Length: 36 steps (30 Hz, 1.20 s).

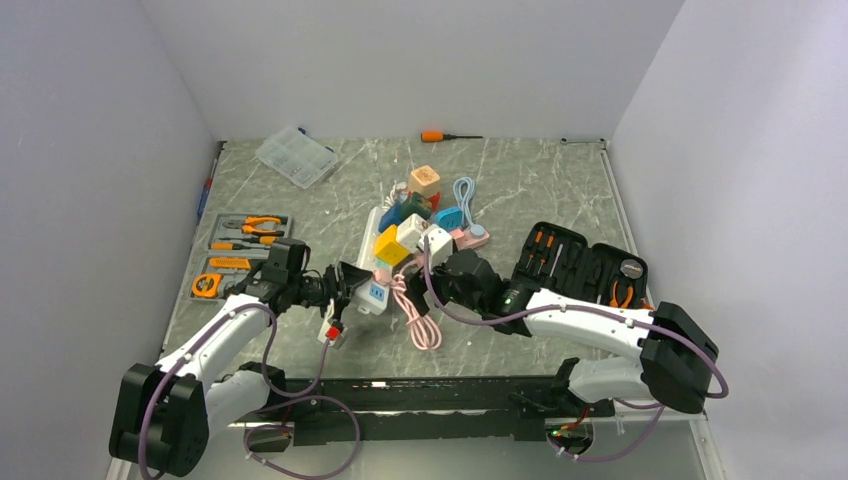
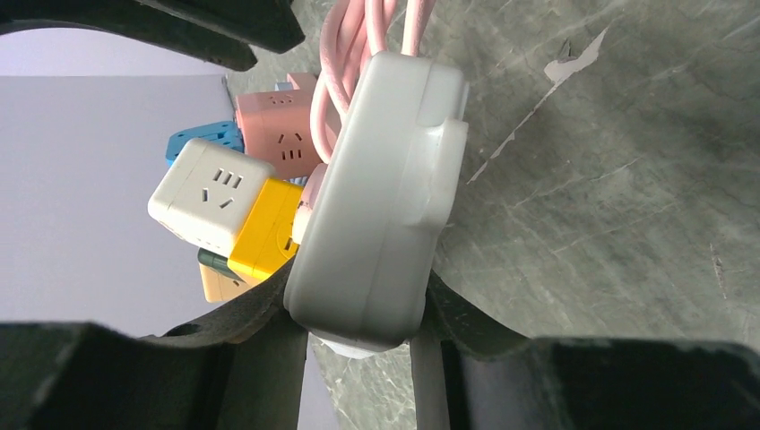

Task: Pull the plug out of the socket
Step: Remove the plug from the socket.

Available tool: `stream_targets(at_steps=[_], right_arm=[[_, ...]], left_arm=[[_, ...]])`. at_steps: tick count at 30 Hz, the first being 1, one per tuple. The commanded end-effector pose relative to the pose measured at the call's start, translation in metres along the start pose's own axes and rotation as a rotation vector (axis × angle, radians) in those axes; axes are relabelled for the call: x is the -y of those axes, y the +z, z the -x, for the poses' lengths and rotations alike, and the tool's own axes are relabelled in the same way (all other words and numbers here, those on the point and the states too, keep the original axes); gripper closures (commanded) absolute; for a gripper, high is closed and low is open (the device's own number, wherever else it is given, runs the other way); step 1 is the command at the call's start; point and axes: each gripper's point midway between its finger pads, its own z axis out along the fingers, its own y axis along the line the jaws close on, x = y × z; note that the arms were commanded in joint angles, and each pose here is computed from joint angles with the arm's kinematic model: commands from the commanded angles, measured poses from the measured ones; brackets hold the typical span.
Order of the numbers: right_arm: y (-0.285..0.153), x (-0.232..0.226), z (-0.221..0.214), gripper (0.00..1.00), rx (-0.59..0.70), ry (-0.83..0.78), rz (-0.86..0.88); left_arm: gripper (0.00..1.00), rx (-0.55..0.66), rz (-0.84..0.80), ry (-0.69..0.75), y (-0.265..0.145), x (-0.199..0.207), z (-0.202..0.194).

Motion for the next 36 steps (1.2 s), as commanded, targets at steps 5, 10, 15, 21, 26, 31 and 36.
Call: stream_targets(at_steps=[5,10,15,21,26,31,36], right_arm=[[0.010,-0.021,0.054,0.12,0.222,-0.237,-0.045],[0.034,-0.029,0.033,0.12,0.162,-0.348,-0.082],[0.050,-0.028,0.018,0.13,0.140,-0.384,-0.102],[0.069,-0.019,0.018,0.16,0.149,-0.447,-0.188],[0.082,-0.022,0.027,0.21,0.180,-0.461,-0.227],[0.084,-0.027,0.040,0.44,0.228,-0.429,-0.254],[0.082,-0.030,0.051,0.61,0.283,-0.425,-0.323]], left_arm=[[1.00,0.017,0.090,0.698,-0.014,-0.068,0.022],[1.00,0.014,0.092,0.697,-0.014,-0.070,0.022],[1.00,0.012,0.099,0.695,-0.015,-0.073,0.022],[1.00,0.016,0.118,0.685,-0.017,-0.079,0.024],[1.00,0.012,0.124,0.665,-0.018,-0.079,0.024],[1.00,0.011,0.137,0.649,-0.019,-0.081,0.025],[1.00,0.003,0.162,0.637,-0.022,-0.090,0.025]])
